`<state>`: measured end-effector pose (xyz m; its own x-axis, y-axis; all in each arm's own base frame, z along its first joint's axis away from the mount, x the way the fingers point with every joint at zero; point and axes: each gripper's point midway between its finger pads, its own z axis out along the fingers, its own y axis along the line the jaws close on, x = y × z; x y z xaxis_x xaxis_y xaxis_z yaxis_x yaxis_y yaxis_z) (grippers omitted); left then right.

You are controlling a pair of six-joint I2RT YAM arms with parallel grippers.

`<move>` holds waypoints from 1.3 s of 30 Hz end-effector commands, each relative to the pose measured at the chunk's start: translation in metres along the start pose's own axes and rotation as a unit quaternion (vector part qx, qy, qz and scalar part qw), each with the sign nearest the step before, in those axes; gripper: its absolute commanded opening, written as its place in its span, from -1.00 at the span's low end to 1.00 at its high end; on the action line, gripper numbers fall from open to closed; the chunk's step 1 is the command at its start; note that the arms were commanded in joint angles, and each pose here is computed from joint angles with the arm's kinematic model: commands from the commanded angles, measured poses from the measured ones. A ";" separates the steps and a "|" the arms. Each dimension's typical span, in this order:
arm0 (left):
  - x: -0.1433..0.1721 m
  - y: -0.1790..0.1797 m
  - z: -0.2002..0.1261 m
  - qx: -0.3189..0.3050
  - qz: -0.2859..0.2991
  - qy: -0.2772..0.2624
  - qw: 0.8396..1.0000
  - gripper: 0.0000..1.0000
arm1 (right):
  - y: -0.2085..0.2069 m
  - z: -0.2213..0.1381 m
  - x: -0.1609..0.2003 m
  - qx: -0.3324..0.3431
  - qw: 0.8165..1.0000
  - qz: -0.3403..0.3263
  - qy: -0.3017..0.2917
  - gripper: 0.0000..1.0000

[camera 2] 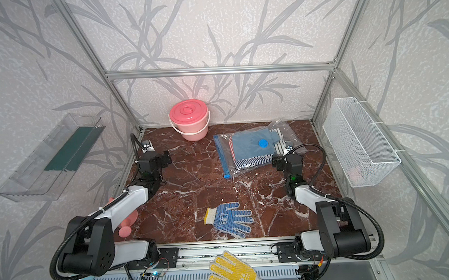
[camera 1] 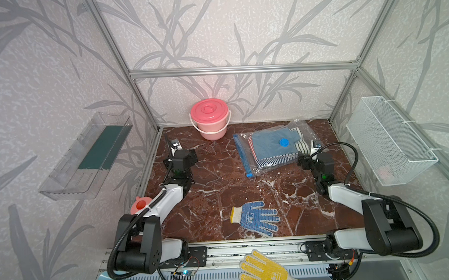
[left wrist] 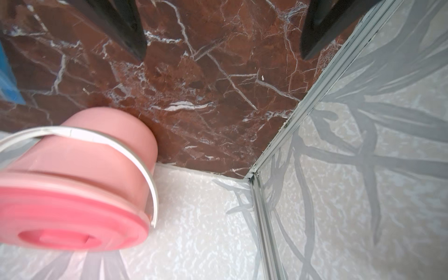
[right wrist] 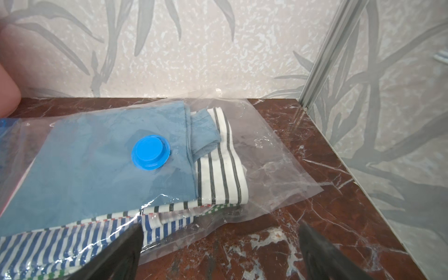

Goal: Take the tank top out of the vacuum bag
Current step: Open the vacuum bag at the center of the board.

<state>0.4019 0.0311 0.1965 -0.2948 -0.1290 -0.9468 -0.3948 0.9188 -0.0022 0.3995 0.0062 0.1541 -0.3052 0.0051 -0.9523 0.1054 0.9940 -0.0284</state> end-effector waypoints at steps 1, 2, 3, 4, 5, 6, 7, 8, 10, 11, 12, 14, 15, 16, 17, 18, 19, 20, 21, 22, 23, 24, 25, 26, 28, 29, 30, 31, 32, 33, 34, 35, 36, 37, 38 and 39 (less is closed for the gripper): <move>0.020 -0.006 -0.014 -0.019 0.001 0.070 0.997 0.98 | -0.003 -0.013 -0.019 0.007 0.998 0.063 0.018 0.98; 0.016 -0.014 -0.018 -0.012 0.004 0.073 0.997 0.98 | 0.000 -0.015 -0.026 0.002 0.997 0.078 0.023 0.98; 0.014 -0.023 -0.021 -0.003 0.004 0.080 0.997 0.98 | 0.002 -0.017 -0.033 -0.005 0.996 0.085 0.032 0.98; 0.014 -0.032 -0.024 0.010 0.001 0.089 0.996 0.98 | 0.003 -0.018 -0.034 -0.006 0.995 0.090 0.051 0.98; 0.015 -0.043 -0.027 0.030 -0.004 0.102 0.994 0.97 | 0.004 -0.018 -0.035 -0.004 0.993 0.096 0.069 0.98; 0.017 -0.055 -0.030 0.051 -0.007 0.115 0.992 0.96 | 0.006 -0.018 -0.033 -0.006 0.991 0.101 0.089 0.98; 0.020 -0.066 -0.033 0.070 -0.009 0.127 0.989 0.95 | 0.008 -0.018 -0.031 -0.009 0.989 0.106 0.104 0.98; 0.022 -0.078 -0.036 0.090 -0.012 0.140 0.986 0.94 | 0.009 -0.018 -0.029 -0.010 0.986 0.113 0.120 0.98; 0.027 -0.101 -0.042 0.124 -0.016 0.168 0.978 0.93 | 0.016 -0.017 -0.021 -0.022 0.980 0.123 0.154 0.98; 0.028 -0.111 -0.044 0.140 -0.018 0.177 0.974 0.93 | 0.018 -0.016 -0.017 -0.026 0.978 0.126 0.167 0.98; 0.031 -0.123 -0.047 0.154 -0.019 0.185 0.970 0.93 | 0.022 -0.015 -0.011 -0.033 0.974 0.128 0.183 0.98; 0.039 -0.141 -0.049 0.177 -0.019 0.196 0.964 0.92 | 0.029 -0.013 -0.003 -0.045 0.968 0.133 0.208 0.98; 0.041 -0.150 -0.049 0.187 -0.018 0.201 0.962 0.92 | 0.030 -0.013 -0.001 -0.047 0.966 0.134 0.214 0.98; 0.045 -0.158 -0.049 0.197 -0.017 0.209 0.958 0.92 | 0.031 -0.012 0.003 -0.047 0.964 0.136 0.223 0.98; 0.049 -0.166 -0.049 0.206 -0.019 0.219 0.953 0.93 | 0.032 -0.012 0.005 -0.049 0.962 0.137 0.229 0.98; 0.053 -0.174 -0.049 0.217 -0.023 0.230 0.948 0.92 | 0.034 -0.012 0.006 -0.054 0.961 0.137 0.235 0.98; 0.056 -0.180 -0.049 0.225 -0.028 0.238 0.944 0.93 | 0.035 -0.013 0.007 -0.057 0.959 0.137 0.240 0.98; 0.060 -0.188 -0.048 0.235 -0.031 0.248 0.939 0.92 | 0.037 -0.014 0.008 -0.062 0.957 0.139 0.245 0.98; 0.063 -0.195 -0.048 0.244 -0.034 0.254 0.935 0.92 | 0.039 -0.014 0.009 -0.066 0.956 0.140 0.250 0.98; 0.066 -0.200 -0.047 0.249 -0.036 0.259 0.933 0.91 | 0.040 -0.015 0.010 -0.069 0.954 0.142 0.254 0.98; 0.068 -0.206 -0.046 0.255 -0.038 0.263 0.930 0.90 | 0.041 -0.016 0.011 -0.071 0.952 0.144 0.259 0.98; 0.070 -0.212 -0.045 0.262 -0.041 0.267 0.927 0.87 | 0.041 -0.017 0.013 -0.070 0.951 0.147 0.264 0.98; 0.071 -0.217 -0.045 0.270 -0.042 0.269 0.924 0.84 | 0.041 -0.017 0.014 -0.070 0.950 0.148 0.267 0.98; 0.071 -0.223 -0.044 0.278 -0.045 0.270 0.921 0.81 | 0.041 -0.017 0.015 -0.070 0.948 0.151 0.271 0.98; 0.073 -0.236 -0.043 0.298 -0.048 0.276 0.913 0.61 | 0.045 -0.019 0.018 -0.079 0.944 0.158 0.280 0.98; 0.077 -0.243 -0.043 0.309 -0.048 0.280 0.908 0.59 | 0.047 -0.020 0.019 -0.085 0.941 0.163 0.284 0.98; 0.079 -0.251 -0.043 0.319 -0.051 0.284 0.903 0.55 | 0.049 -0.021 0.021 -0.090 0.938 0.169 0.289 0.98; 0.080 -0.256 -0.043 0.325 -0.050 0.289 0.899 0.50 | 0.052 -0.023 0.022 -0.096 0.935 0.175 0.294 0.98; 0.084 -0.261 -0.043 0.331 -0.048 0.297 0.894 0.40 | 0.055 -0.024 0.023 -0.103 0.932 0.179 0.297 0.98; 0.085 -0.266 -0.042 0.335 -0.046 0.302 0.892 0.32 | 0.058 -0.026 0.024 -0.111 0.930 0.182 0.301 0.98; 0.090 -0.271 -0.041 0.337 -0.043 0.310 0.888 0.23 | 0.061 -0.028 0.026 -0.120 0.926 0.187 0.305 0.98; 0.093 -0.276 -0.039 0.341 -0.042 0.314 0.885 0.22 | 0.062 -0.030 0.027 -0.124 0.924 0.190 0.307 0.98; 0.095 -0.280 -0.038 0.342 -0.042 0.316 0.884 0.20 | 0.063 -0.031 0.027 -0.127 0.923 0.193 0.309 0.98; 0.098 -0.282 -0.035 0.342 -0.042 0.319 0.883 0.18 | 0.064 -0.032 0.029 -0.128 0.922 0.195 0.311 0.98; 0.100 -0.285 -0.032 0.341 -0.043 0.321 0.883 0.17 | 0.064 -0.034 0.029 -0.129 0.921 0.197 0.311 0.98; 0.101 -0.288 -0.029 0.340 -0.045 0.322 0.882 0.15 | 0.064 -0.035 0.029 -0.130 0.921 0.197 0.311 0.98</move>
<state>0.4542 -0.2452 0.1091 -0.8025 -0.1924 -0.5648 0.0921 0.8953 -0.4358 0.3731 0.0680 0.1362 -0.7643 0.3382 -0.5491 0.1196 0.9110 0.3946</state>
